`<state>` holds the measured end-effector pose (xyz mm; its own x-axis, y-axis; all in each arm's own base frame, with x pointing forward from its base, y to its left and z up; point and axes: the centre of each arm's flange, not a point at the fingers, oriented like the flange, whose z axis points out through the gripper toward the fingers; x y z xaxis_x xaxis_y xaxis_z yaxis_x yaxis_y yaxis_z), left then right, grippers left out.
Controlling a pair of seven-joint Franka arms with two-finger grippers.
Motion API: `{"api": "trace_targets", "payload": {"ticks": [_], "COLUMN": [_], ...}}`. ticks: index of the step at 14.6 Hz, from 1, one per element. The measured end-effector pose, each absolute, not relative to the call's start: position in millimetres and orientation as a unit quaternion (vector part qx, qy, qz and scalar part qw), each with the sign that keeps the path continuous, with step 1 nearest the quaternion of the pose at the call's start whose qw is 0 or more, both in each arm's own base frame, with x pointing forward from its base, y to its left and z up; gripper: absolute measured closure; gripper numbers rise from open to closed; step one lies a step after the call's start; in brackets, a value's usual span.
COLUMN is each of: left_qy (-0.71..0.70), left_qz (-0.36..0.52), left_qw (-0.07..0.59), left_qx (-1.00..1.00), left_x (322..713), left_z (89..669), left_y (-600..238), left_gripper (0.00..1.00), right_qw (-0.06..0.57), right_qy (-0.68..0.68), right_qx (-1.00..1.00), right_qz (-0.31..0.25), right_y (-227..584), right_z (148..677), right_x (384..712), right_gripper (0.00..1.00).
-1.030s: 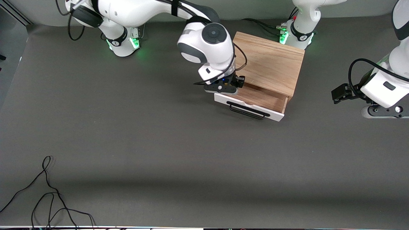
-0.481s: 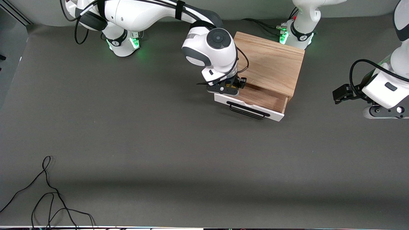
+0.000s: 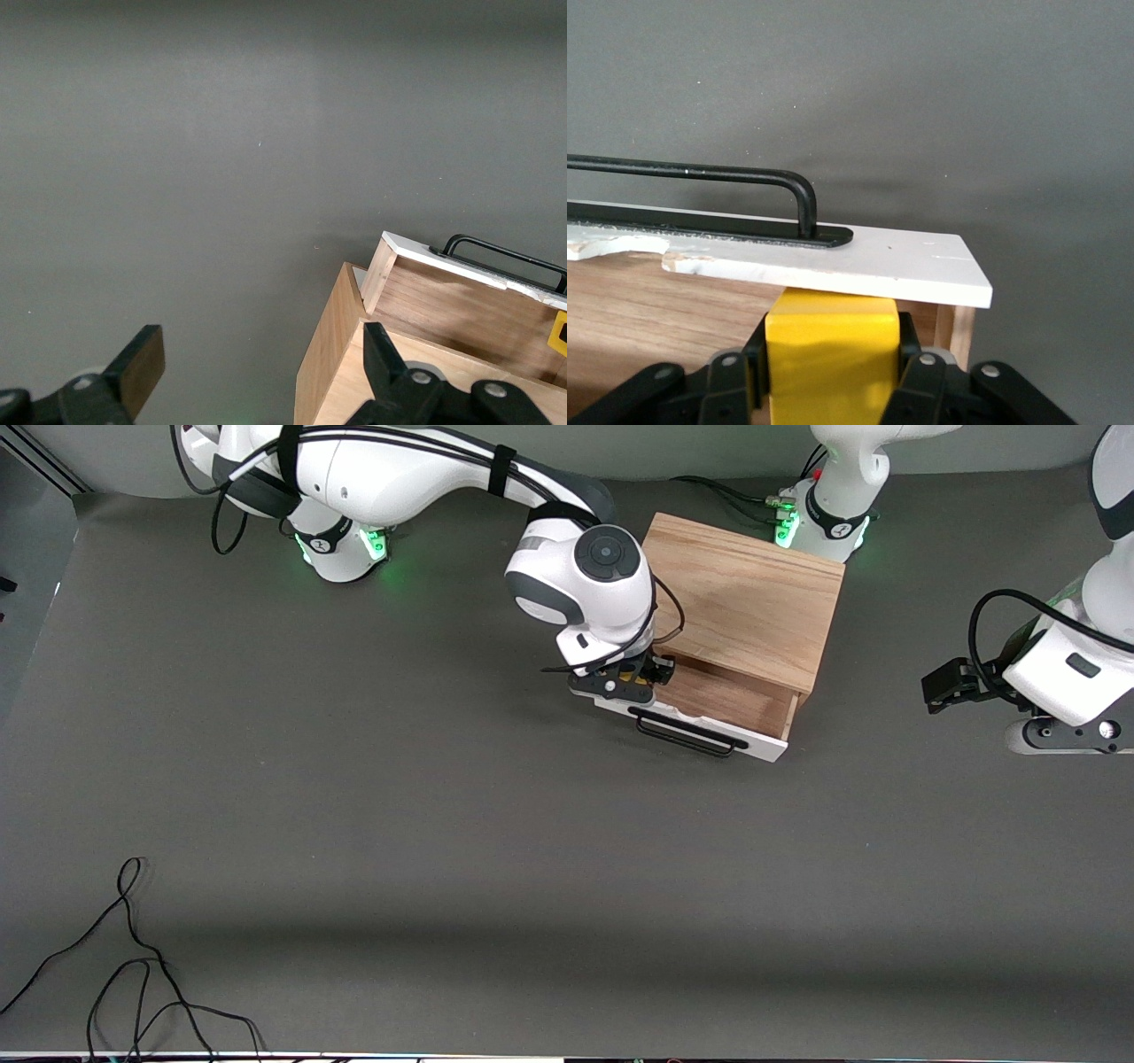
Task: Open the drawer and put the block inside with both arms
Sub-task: 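Carry the yellow cube over the open drawer with the right gripper, then lower the cube into the drawer and open the right gripper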
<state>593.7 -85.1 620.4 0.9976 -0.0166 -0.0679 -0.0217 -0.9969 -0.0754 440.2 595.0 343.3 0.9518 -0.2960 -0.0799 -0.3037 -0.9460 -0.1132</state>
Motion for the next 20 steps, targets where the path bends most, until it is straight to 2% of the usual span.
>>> {"api": "trace_targets", "payload": {"ticks": [3,4,8,11,15,20], "left_qy": [0.01,0.01,0.01,0.01,0.01,0.016], "left_qz": [0.033,0.033,0.033,0.033,0.024,-0.001], "left_qw": [0.038,0.038,0.038,0.038,0.043,0.061], "left_qx": [-0.999,-0.999,-0.999,-0.999,-0.999,-0.998], "left_x": [594,594,594,594,586,543], "left_z": [621,620,620,620,614,594], "left_y": [-85,-85,-85,-85,-85,-93], "left_gripper": [0.0,0.0,0.0,0.0,0.0,0.0], "right_qw": [0.063,0.061,0.057,0.062,0.042,0.002], "right_qy": [0.149,0.147,0.141,0.149,0.177,0.155], "right_qx": [-0.986,-0.987,-0.988,-0.987,-0.983,-0.987], "right_qz": [0.028,0.024,0.008,0.001,-0.01,-0.03], "right_y": [598,598,598,598,577,507], "right_z": [345,344,343,360,407,461], "right_x": [438,437,439,449,477,521], "right_gripper": [0.45,0.41,0.02,0.0,0.0,0.0]}}
